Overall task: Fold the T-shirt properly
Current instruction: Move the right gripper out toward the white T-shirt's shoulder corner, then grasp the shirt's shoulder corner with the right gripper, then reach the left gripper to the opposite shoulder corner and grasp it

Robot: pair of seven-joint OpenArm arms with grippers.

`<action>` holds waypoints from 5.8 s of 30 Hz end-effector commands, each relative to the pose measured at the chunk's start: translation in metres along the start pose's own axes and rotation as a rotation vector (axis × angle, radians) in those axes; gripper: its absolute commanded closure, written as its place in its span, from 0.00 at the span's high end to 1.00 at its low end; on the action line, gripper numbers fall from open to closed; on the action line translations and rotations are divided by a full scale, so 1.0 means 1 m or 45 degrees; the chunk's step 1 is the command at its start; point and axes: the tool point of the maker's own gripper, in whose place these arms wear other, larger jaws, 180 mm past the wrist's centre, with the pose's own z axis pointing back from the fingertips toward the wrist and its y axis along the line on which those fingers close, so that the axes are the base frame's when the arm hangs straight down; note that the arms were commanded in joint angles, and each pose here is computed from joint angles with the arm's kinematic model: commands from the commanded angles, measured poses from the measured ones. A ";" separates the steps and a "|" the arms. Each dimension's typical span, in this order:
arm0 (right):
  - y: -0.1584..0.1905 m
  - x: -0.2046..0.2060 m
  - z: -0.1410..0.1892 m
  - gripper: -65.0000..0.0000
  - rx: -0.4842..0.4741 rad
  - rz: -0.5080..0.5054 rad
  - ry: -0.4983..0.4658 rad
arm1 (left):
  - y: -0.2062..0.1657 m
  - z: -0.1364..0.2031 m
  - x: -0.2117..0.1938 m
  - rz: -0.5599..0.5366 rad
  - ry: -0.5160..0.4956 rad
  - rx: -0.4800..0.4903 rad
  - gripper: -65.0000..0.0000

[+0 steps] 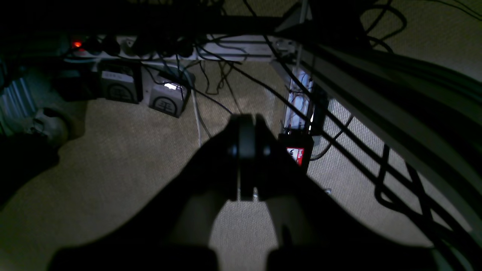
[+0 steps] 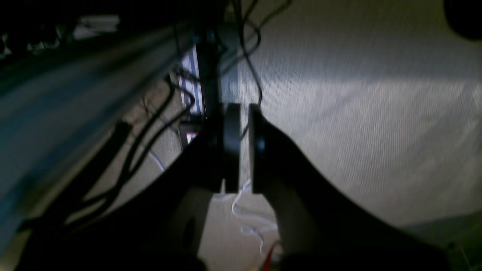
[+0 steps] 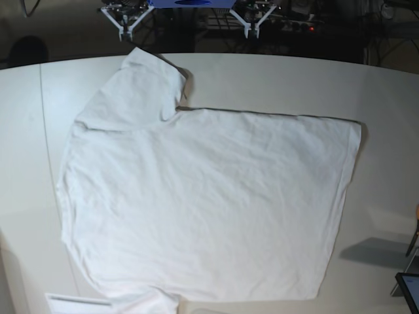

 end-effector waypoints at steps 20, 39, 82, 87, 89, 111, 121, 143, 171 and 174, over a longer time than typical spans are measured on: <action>-0.028 -0.044 0.077 0.00 -0.067 0.051 -0.325 | 0.048 0.064 -0.031 -0.103 -0.431 0.089 0.00; -0.117 0.021 0.202 0.00 -0.394 -0.002 -0.607 | 0.070 0.190 0.004 -0.261 -1.164 0.092 0.00; 0.008 0.172 0.276 0.57 0.715 -0.348 -0.824 | 0.189 0.328 0.122 -0.167 -1.749 0.643 0.00; 0.011 0.175 0.271 0.60 0.738 -0.343 -0.794 | 0.209 0.336 0.124 -0.059 -1.780 0.661 0.00; 0.012 0.175 0.264 0.60 0.740 -0.354 -0.766 | 0.218 0.335 0.124 -0.030 -1.757 0.668 0.00; 0.038 0.170 0.239 0.44 0.838 -0.373 -0.668 | 0.229 0.318 0.141 0.048 -1.670 0.655 0.00; 0.037 0.174 0.240 0.01 0.840 -0.361 -0.678 | 0.226 0.316 0.163 0.079 -1.638 0.619 0.32; 0.034 0.173 0.239 0.01 0.828 -0.333 -0.672 | 0.230 0.262 0.238 0.794 -1.305 0.043 0.44; 0.034 0.177 0.240 0.00 0.834 -0.330 -0.684 | 0.223 0.235 0.308 1.033 -1.156 -0.196 0.44; 0.034 0.177 0.240 0.00 0.836 -0.330 -0.686 | 0.207 0.225 0.314 1.004 -1.112 -0.240 0.43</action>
